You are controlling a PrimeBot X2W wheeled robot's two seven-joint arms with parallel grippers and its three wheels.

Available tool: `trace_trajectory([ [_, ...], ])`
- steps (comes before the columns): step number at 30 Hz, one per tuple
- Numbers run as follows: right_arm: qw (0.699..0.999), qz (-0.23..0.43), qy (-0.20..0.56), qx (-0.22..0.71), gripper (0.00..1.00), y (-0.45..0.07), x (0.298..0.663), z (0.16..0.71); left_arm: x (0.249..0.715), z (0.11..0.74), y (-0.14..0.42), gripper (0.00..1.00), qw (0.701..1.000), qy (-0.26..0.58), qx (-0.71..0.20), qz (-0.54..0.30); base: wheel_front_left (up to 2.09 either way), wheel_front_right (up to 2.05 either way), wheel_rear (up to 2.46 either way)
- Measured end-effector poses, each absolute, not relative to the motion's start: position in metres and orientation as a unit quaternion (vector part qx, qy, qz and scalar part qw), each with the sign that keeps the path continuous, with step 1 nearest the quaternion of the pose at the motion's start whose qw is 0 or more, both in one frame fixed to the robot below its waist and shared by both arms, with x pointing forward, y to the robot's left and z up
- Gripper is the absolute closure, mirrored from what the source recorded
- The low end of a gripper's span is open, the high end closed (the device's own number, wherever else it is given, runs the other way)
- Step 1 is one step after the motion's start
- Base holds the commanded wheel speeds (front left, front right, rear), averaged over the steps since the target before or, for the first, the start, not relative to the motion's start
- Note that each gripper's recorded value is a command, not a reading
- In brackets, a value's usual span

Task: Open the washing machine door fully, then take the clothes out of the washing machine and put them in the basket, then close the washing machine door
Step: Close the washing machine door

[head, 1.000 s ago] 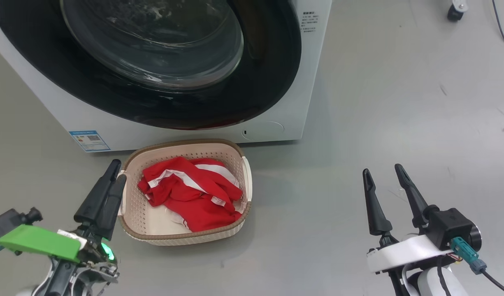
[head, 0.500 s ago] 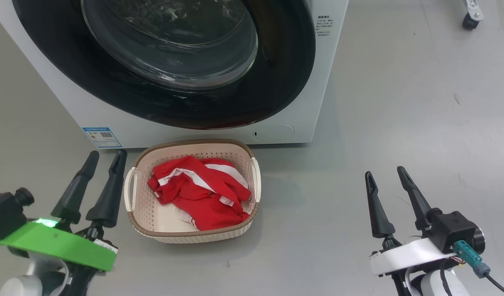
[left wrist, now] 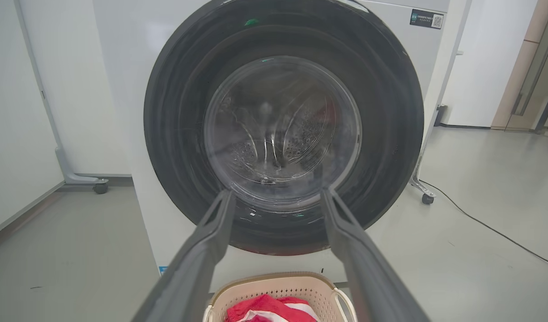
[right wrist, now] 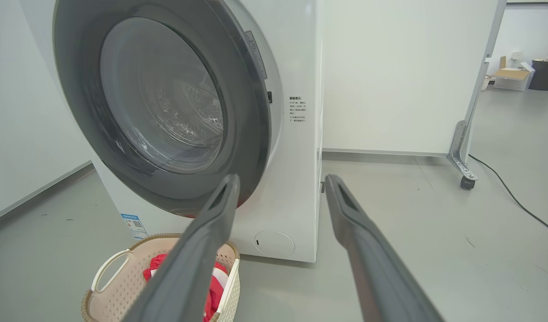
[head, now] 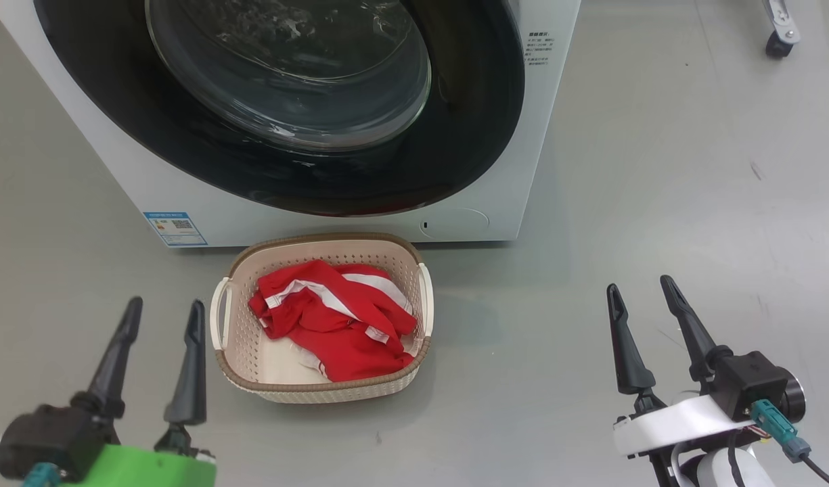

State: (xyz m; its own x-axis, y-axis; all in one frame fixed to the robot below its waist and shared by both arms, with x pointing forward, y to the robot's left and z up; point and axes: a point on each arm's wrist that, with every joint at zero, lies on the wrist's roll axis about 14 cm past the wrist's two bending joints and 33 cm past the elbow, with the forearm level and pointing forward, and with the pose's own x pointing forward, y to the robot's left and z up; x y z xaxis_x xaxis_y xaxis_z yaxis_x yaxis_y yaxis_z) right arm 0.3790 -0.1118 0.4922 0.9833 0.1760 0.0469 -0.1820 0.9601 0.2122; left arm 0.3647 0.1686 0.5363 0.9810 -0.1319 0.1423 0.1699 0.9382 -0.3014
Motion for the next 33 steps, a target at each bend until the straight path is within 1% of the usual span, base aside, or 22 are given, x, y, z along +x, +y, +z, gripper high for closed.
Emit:
trace_trajectory([
  [6, 0.991, 0.087, -0.005, 0.105, 0.0, -0.113, 0.372, 0.487, 0.35, 0.5, 0.169, 0.0, 0.99, -0.01, -0.136, -0.043, 0.0, 0.0, 0.0],
  [12, 0.992, 0.082, -0.003, 0.096, 0.0, -0.115, 0.368, 0.486, 0.343, 0.482, 0.166, 0.0, 0.992, 0.016, -0.126, -0.023, 0.0, 0.0, 0.0],
  [23, 0.994, 0.063, -0.002, 0.092, 0.0, -0.123, 0.362, 0.486, 0.34, 0.477, 0.16, 0.0, 0.991, 0.02, -0.135, -0.009, 0.0, 0.0, 0.0],
  [33, 0.994, 0.065, 0.001, 0.093, 0.0, -0.121, 0.358, 0.484, 0.339, 0.475, 0.161, 0.0, 0.99, 0.022, -0.14, -0.002, 0.0, 0.0, 0.0],
])
